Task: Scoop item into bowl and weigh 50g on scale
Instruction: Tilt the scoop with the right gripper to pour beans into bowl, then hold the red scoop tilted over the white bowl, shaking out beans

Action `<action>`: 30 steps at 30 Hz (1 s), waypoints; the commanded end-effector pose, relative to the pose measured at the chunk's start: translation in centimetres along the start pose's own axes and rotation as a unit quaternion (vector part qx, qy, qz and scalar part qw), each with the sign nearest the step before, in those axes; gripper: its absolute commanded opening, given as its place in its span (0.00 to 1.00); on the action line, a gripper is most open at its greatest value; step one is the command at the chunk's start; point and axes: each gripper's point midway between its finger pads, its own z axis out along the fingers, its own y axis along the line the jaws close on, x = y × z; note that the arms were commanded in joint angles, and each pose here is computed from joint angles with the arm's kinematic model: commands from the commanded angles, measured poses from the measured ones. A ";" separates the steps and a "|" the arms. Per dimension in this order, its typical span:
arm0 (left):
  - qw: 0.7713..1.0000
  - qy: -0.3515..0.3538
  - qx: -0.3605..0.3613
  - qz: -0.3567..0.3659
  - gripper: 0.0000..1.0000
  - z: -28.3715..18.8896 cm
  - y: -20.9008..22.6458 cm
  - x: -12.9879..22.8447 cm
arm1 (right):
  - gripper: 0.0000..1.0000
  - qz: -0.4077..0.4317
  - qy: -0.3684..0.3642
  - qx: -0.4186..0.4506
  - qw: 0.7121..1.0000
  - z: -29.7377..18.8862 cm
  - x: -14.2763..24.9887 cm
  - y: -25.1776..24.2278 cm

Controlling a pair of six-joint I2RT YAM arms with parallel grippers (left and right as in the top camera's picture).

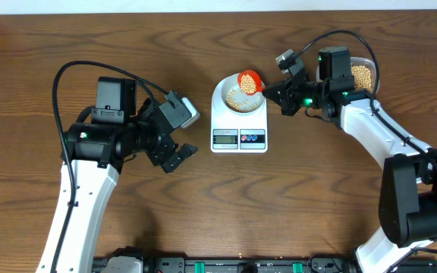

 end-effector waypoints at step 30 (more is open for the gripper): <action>1.000 -0.008 -0.010 0.002 0.98 -0.7 0.2 -0.5 | 0.01 -0.055 -0.003 0.051 0.997 -0.9 -1.8 1.1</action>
